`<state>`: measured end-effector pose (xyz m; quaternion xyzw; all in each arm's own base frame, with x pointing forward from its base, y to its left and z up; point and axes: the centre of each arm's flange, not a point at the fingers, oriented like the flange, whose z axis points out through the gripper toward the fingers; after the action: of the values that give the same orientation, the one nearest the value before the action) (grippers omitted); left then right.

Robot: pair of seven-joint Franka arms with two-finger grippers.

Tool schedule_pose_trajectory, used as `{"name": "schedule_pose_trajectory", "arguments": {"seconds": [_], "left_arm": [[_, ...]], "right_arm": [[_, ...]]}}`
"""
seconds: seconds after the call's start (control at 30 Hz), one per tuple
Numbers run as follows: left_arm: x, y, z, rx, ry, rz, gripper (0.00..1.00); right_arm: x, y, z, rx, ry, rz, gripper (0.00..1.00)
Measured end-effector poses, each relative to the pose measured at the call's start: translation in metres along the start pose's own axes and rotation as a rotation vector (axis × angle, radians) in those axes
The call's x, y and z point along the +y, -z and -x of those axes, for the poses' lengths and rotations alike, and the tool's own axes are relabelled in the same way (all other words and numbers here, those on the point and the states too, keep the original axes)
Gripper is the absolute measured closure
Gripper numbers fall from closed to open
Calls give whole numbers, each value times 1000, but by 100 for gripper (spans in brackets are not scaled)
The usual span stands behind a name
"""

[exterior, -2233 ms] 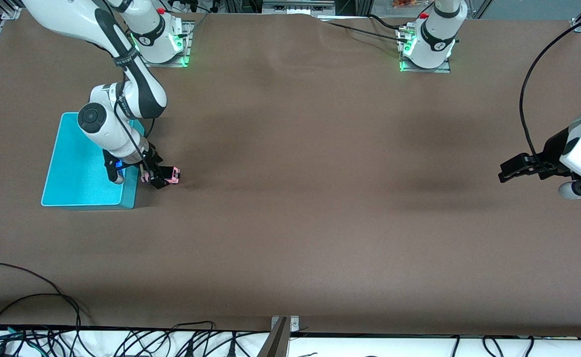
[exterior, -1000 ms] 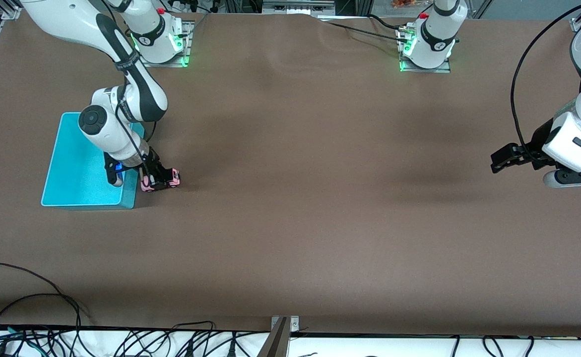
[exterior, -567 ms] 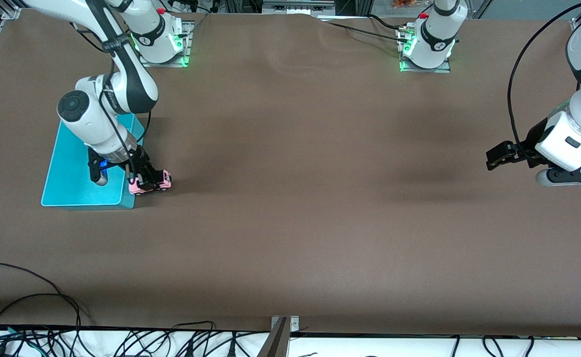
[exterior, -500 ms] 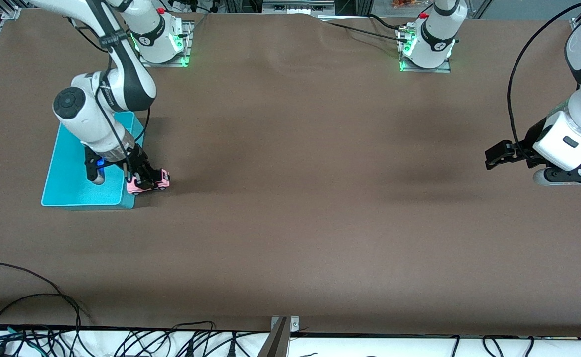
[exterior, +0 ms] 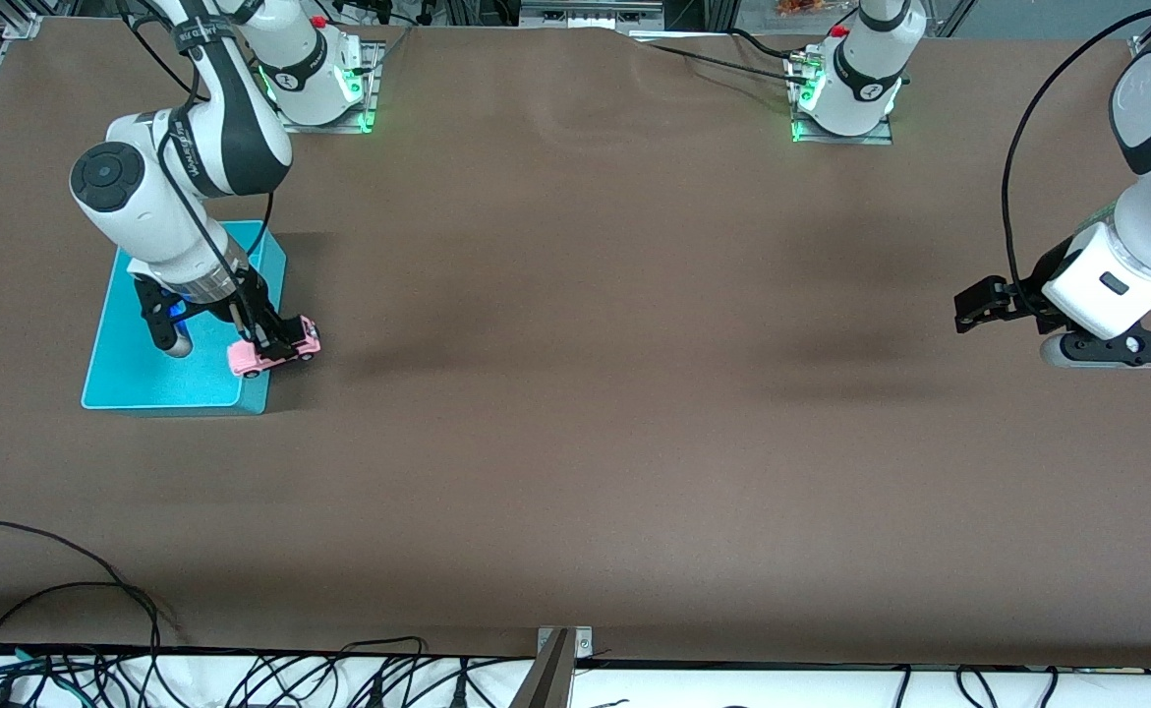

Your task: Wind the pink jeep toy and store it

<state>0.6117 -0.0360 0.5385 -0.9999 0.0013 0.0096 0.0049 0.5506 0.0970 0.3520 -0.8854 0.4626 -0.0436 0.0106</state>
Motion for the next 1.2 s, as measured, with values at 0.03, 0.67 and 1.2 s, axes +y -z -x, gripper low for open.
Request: {"name": "schedule_pose_trajectory", "arguments": {"seconds": [0.03, 0.67, 1.2], "left_arm": [[1, 0, 0, 1, -1, 0, 0], [1, -3, 3, -28, -26, -1, 0], [0, -8, 8, -83, -139, 1, 0]], "right_arm": [[1, 1, -1, 5, 21, 18, 45], [103, -18, -120, -97, 526, 184, 45], [166, -106, -123, -207, 589, 252, 45]]}}
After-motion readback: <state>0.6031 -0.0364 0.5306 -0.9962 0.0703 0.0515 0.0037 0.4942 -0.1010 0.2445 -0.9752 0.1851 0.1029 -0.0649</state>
